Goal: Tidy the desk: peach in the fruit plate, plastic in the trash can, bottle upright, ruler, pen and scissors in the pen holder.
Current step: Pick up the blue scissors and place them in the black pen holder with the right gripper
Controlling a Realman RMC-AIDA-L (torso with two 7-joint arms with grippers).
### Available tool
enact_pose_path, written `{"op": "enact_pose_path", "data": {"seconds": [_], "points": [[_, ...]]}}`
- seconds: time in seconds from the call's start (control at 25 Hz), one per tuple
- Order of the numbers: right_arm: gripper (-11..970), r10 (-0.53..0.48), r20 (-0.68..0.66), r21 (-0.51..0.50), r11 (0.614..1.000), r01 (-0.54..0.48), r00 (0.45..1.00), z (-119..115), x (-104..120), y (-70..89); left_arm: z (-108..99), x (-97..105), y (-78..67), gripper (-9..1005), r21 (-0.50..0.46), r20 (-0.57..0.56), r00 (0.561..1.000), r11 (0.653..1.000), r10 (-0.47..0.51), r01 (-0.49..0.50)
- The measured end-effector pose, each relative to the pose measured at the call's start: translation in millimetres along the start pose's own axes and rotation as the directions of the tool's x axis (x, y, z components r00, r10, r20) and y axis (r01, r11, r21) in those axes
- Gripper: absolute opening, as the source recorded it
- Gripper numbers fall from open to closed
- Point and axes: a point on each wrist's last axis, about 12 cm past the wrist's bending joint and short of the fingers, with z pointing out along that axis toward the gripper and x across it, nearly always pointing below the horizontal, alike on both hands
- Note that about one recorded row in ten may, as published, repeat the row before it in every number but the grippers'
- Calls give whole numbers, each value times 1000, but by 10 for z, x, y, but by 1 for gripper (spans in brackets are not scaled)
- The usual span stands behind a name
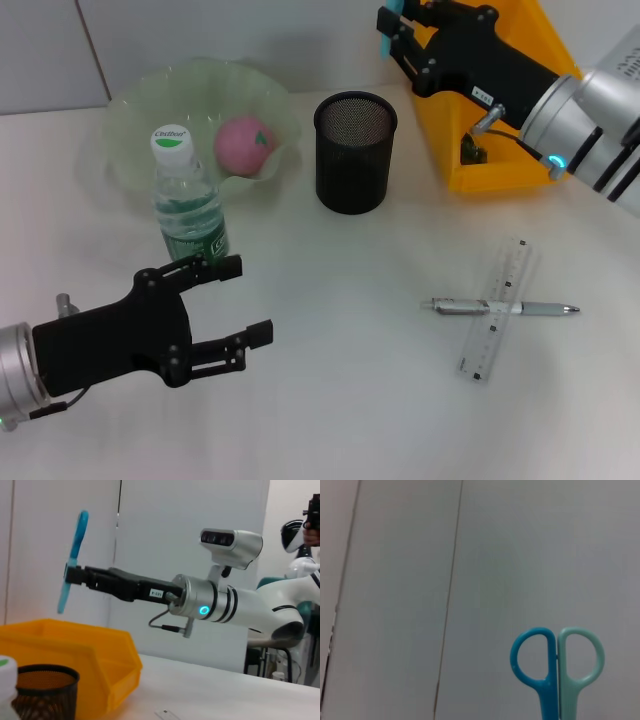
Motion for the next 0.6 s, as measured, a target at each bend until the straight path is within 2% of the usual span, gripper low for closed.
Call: {"op": "enact_pose_path", "data": {"seconds": [0.28,0.6], "points": [[294,27,-78,-11,1000,-28,997,64,68,26,-11,19,3,840,-16,-3,1000,1000,3,-3],[301,38,-164,-17,999,-41,986,146,151,72,-13,15,9,840,-14,-7,1000,1000,7,-7]]}}
